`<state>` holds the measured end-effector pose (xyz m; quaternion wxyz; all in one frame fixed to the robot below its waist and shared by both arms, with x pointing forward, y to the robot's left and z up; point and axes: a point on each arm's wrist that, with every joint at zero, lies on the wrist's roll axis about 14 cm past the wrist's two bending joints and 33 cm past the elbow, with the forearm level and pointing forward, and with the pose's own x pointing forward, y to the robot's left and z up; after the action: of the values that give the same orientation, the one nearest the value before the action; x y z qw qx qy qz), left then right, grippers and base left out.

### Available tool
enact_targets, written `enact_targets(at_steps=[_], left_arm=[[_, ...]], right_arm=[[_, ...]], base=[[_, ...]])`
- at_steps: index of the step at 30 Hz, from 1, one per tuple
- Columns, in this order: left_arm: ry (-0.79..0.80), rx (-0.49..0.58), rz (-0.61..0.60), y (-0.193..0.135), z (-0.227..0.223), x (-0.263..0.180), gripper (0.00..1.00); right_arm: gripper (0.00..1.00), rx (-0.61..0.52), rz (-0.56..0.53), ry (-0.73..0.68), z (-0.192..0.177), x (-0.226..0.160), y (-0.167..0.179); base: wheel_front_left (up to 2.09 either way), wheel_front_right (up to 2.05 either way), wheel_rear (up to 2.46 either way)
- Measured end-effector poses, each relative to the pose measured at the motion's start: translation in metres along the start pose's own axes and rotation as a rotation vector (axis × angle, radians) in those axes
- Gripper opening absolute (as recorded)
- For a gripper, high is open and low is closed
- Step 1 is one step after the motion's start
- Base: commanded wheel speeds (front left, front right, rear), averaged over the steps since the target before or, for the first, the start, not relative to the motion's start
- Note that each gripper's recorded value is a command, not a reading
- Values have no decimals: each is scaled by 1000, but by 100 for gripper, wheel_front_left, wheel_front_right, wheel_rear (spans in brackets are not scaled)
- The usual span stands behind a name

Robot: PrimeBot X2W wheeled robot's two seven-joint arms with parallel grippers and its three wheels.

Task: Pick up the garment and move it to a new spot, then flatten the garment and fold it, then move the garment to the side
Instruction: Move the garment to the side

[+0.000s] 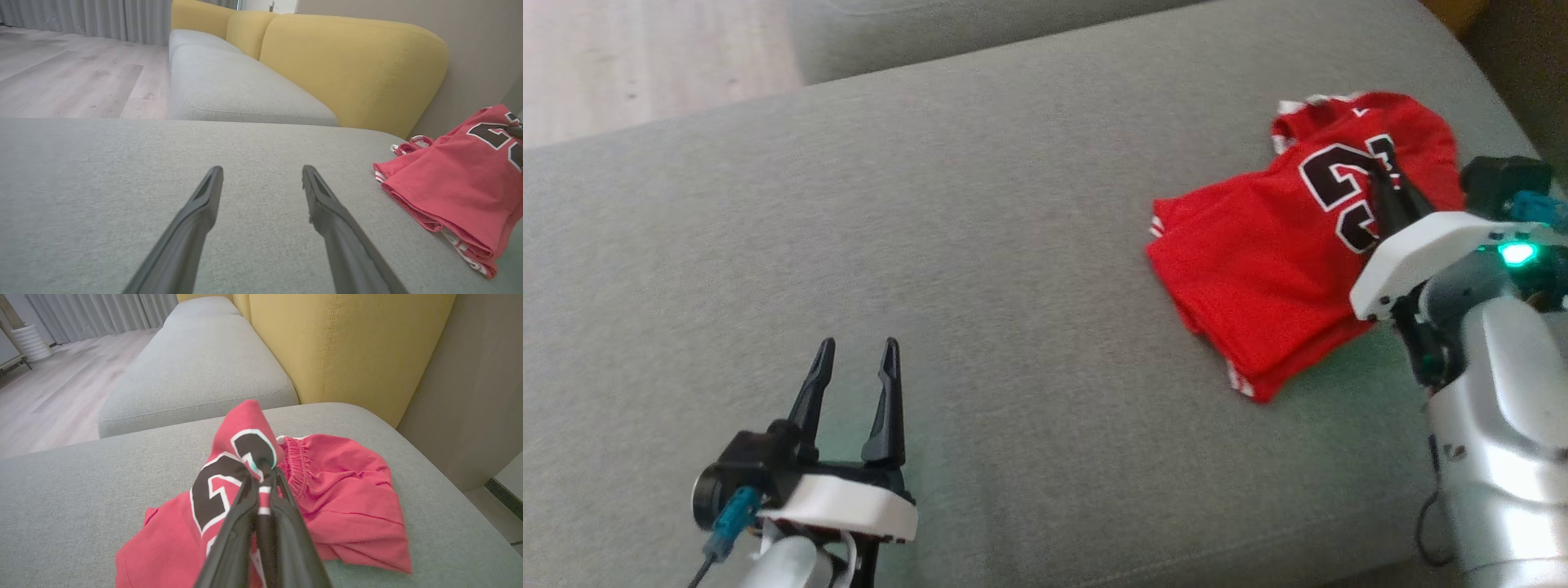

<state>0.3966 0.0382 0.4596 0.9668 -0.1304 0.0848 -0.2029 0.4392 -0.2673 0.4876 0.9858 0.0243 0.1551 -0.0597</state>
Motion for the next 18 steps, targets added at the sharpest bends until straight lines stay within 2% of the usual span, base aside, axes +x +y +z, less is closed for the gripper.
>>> enact_targets(at_steps=[9, 18], left_arm=[[-9, -10, 118, 31, 0, -30, 100], [-16, -20, 156, 43, 0, -34, 100]], right_arm=[[0, -9, -29, 9, 20, 23, -17], [0, 1, -189, -52, 54, 32, -85]], base=[[0, 0, 0], [0, 0, 0]])
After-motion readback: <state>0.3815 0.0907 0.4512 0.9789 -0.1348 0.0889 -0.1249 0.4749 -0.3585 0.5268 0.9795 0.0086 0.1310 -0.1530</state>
